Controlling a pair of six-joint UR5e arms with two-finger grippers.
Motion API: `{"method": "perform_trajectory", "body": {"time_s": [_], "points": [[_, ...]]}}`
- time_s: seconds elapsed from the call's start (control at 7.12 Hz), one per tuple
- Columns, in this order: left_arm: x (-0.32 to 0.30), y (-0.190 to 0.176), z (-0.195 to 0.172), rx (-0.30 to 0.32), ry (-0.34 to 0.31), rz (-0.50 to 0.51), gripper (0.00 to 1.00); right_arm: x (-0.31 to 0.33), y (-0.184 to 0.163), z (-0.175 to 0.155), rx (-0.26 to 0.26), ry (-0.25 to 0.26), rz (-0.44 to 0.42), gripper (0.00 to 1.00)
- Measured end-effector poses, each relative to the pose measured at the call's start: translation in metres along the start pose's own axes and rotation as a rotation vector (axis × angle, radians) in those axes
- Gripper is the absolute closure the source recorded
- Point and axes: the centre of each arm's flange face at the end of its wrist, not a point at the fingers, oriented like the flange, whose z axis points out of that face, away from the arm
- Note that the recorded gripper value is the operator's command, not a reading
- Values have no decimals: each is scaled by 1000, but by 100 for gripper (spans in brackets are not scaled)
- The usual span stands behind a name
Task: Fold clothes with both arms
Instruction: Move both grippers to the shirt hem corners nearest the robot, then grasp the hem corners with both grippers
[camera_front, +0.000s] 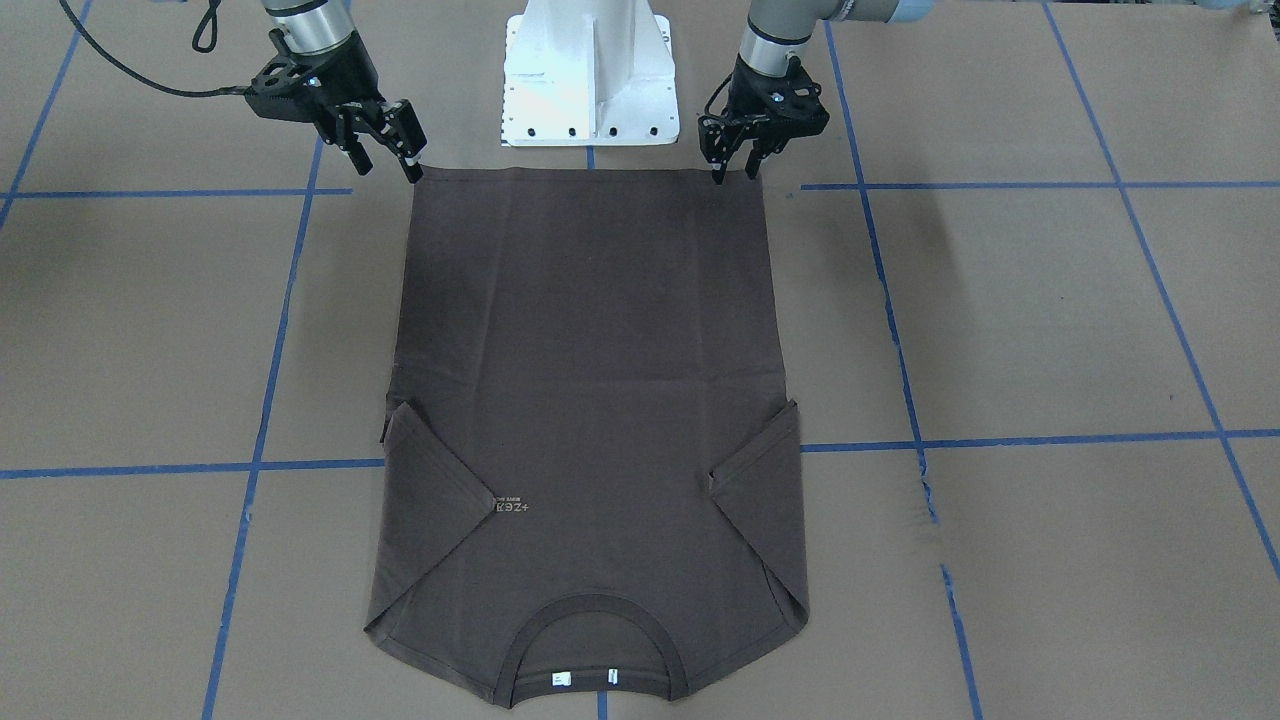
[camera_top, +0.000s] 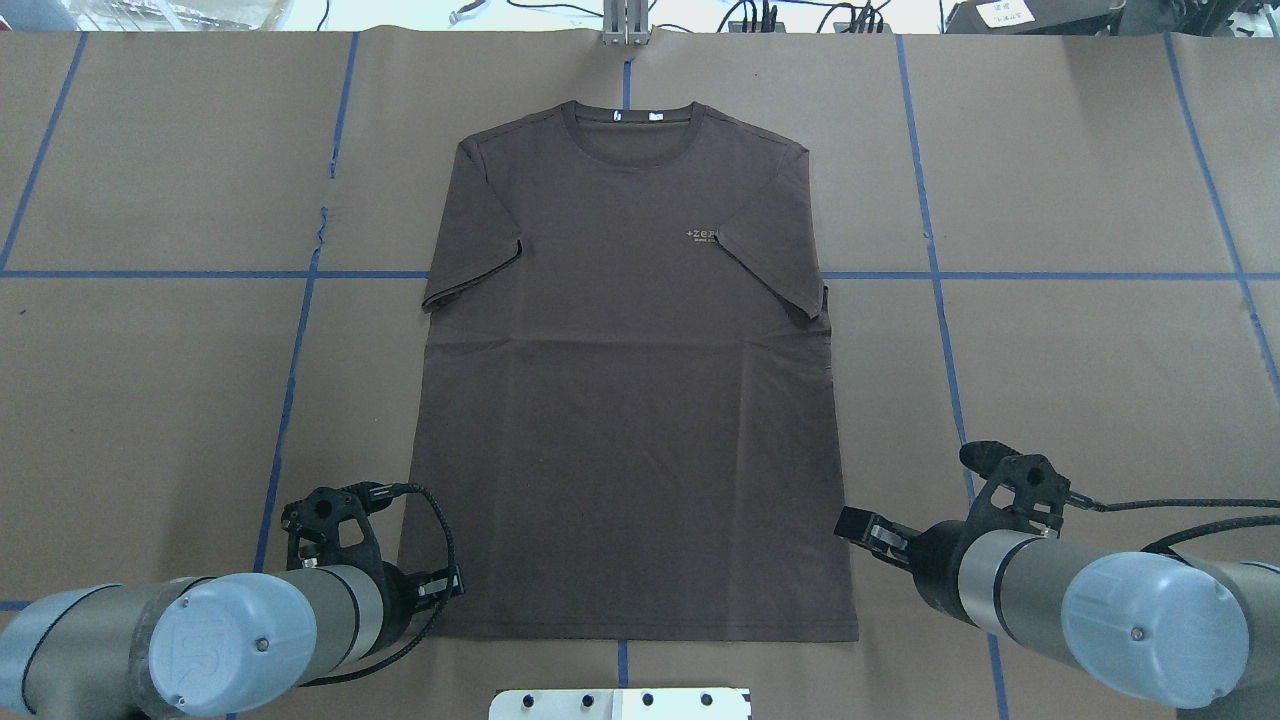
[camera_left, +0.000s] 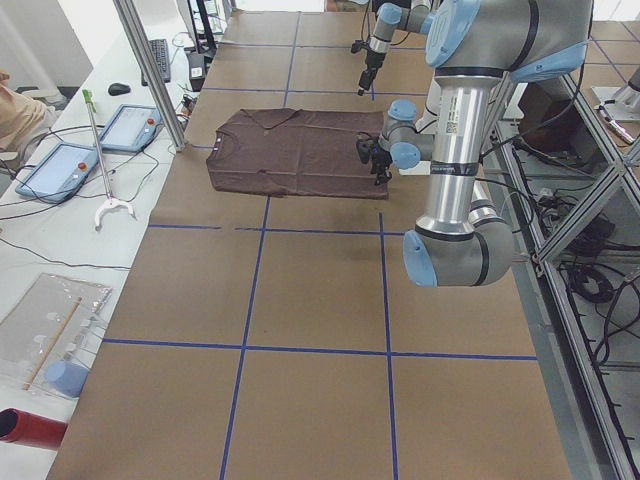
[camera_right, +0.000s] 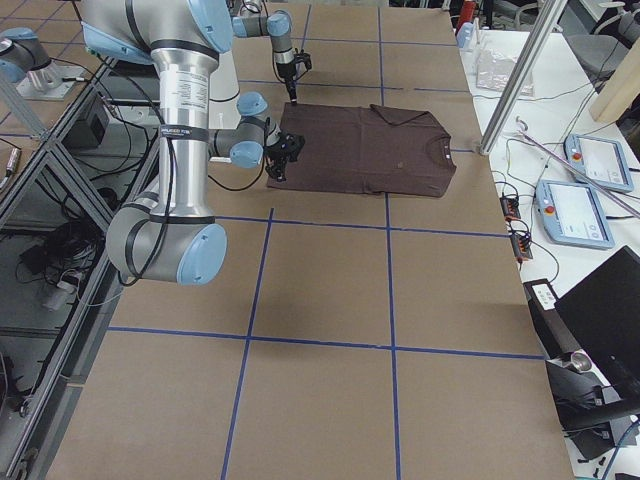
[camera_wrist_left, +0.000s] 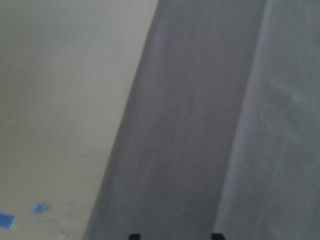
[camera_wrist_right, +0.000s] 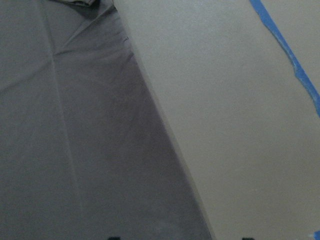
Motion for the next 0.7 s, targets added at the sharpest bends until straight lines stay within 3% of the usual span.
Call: {"method": "perform_trajectory", "body": {"time_s": [0.7], "points": [[-16,16,16,-15,-47,21,45,-1,1,0,4,-3,-1,13]]}}
